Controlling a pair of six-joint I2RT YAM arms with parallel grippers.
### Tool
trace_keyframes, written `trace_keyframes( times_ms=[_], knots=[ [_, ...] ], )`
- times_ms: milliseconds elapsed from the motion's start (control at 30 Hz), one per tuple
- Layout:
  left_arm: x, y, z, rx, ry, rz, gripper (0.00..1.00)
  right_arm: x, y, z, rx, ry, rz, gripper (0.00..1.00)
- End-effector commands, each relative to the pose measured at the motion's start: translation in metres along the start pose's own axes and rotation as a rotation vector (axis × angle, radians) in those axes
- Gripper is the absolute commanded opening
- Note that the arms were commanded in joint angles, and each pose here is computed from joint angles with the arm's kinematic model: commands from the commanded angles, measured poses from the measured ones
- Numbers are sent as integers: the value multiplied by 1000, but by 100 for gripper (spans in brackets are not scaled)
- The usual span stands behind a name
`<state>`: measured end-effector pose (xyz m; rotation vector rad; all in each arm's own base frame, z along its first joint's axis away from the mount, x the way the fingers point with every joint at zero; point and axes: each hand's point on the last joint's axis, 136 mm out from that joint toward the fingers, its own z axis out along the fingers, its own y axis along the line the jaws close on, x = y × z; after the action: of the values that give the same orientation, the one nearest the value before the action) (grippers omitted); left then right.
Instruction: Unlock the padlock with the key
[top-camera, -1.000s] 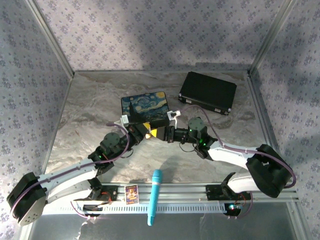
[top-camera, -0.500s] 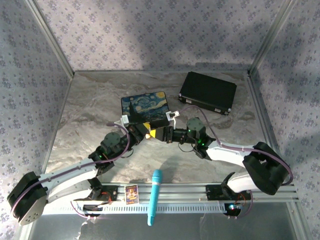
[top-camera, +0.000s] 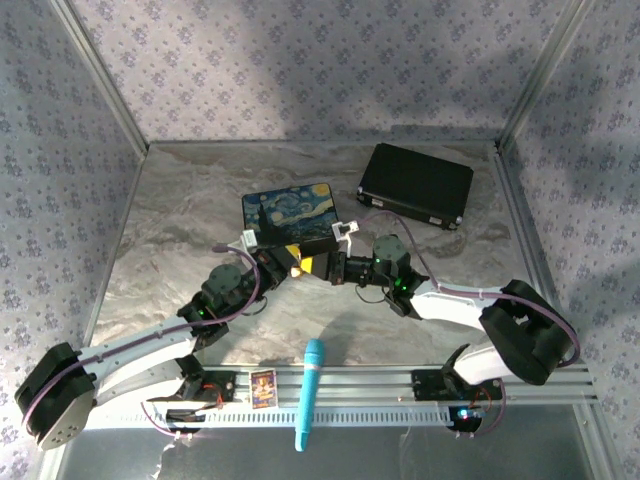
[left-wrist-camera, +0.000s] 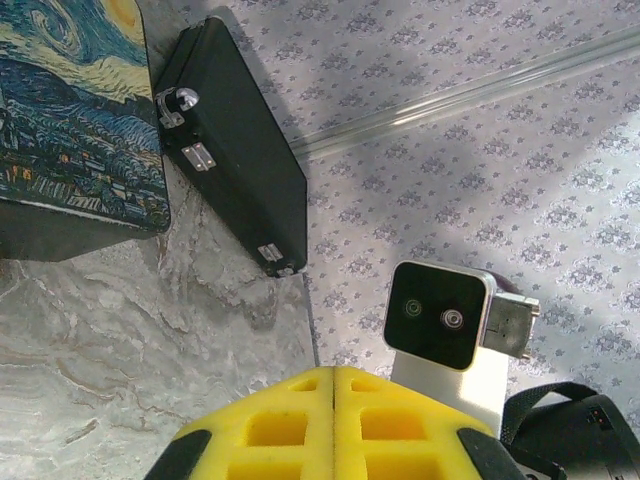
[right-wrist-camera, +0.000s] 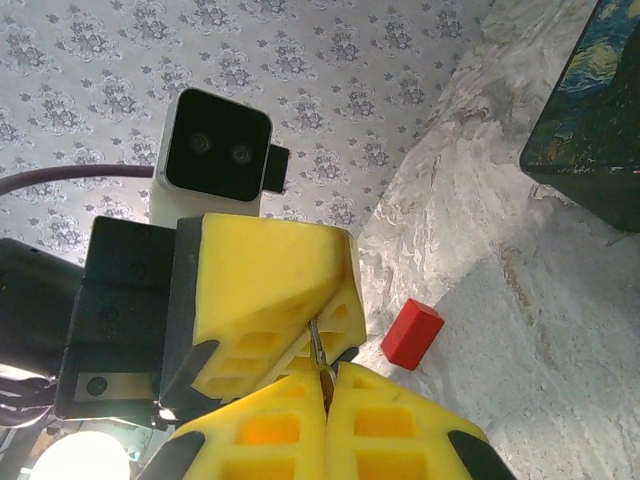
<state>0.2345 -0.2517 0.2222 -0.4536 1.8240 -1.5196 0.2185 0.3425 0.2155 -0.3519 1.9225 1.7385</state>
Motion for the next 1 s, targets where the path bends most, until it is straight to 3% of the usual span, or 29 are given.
trace_keyframes(
  times_ms=[0, 33, 67, 100, 167, 200, 433, 633, 800, 933, 967],
  knots=[
    [-1, 7, 0, -41, -1, 0, 0, -10, 8, -2, -33, -38, -36, 0],
    [-1, 11, 0, -61, -3, 6, 0, -9, 8, -2, -31, -32, -36, 0],
    [-1, 16, 0, -81, -6, 10, 9, -8, 7, -2, -30, -26, -38, 0],
    [-2, 20, -1, -99, -13, 16, 25, -7, 7, -2, -29, -21, -40, 0],
    [-7, 28, -4, -149, -37, 45, 79, -4, -2, -4, 10, -14, -30, 0],
    [-10, 30, -6, -174, -52, 62, 98, -2, -10, -5, 44, -10, -20, 0],
    [-27, 63, -18, -397, -61, 211, 100, 12, -67, -32, 324, 32, 18, 0],
    [-30, 99, -8, -437, 45, 262, 100, 26, -86, -44, 439, 116, -20, 0],
    [-20, 102, 12, -421, 169, 369, 93, 28, -94, -45, 474, 153, -20, 0],
    [-17, 107, 26, -406, 198, 399, 76, 27, -100, -45, 486, 156, -6, 0],
    [-16, 110, 29, -409, 206, 402, 75, 28, -102, -45, 490, 158, -1, 0]
  ],
)
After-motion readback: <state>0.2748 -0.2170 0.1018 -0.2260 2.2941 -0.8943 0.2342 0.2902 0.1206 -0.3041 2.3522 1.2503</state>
